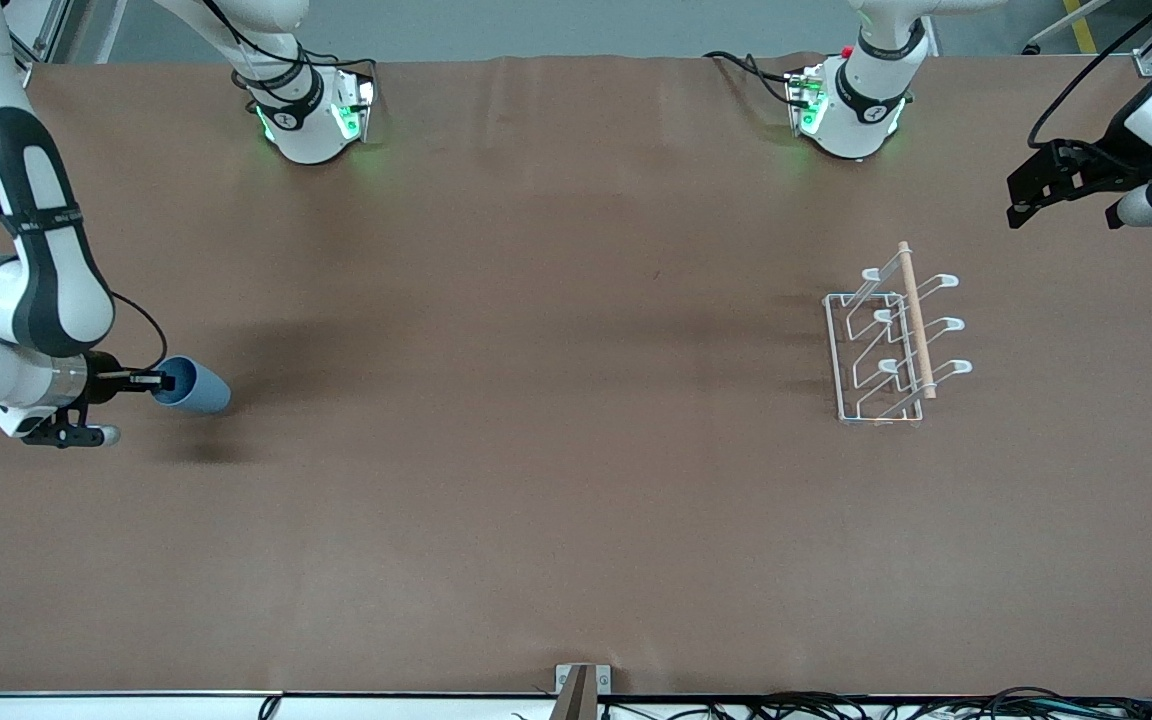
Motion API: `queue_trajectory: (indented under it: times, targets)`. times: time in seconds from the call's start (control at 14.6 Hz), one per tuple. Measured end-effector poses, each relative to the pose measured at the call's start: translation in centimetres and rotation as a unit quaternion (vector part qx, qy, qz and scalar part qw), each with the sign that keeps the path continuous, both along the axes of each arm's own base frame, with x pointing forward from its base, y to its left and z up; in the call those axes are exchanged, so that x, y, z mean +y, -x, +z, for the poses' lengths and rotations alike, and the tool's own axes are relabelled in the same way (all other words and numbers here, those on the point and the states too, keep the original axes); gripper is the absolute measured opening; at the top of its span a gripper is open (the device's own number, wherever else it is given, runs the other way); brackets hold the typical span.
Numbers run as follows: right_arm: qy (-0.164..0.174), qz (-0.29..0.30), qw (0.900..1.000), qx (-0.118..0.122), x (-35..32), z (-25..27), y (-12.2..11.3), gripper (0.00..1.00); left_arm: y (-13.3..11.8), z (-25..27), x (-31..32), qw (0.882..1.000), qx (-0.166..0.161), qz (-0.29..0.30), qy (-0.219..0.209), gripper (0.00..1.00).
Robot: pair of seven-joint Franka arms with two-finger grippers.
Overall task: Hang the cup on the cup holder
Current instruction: 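Grasp the blue cup rim with the right gripper and tip it sideways, then carry the cup toward the middle while the left gripper reaches it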
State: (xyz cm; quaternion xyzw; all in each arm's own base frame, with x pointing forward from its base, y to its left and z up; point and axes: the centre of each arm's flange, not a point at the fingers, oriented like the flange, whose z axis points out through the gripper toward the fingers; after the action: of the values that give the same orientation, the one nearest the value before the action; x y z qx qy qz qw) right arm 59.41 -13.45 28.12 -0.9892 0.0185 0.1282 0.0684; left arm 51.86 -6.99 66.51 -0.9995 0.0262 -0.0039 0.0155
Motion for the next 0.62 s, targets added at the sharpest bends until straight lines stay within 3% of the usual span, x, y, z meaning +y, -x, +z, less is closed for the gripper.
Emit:
queue_trajectory:
  times: [0.21,0.34,0.62]
  targets:
    - [-0.074,-0.013,0.997,0.018,3.9,4.4,0.2,0.05,0.0,0.0,0.0,1.000,0.000,0.000,0.000,1.00]
    - [-0.157,-0.041,0.987,0.019,6.4,5.4,0.1,0.05,0.0,0.0,0.0,1.000,0.000,0.000,0.000,1.00]
    - [-0.341,-0.077,0.937,0.010,10.7,5.4,-0.2,0.05,0.0,-0.1,-0.2,1.000,0.001,-0.002,0.005,1.00]
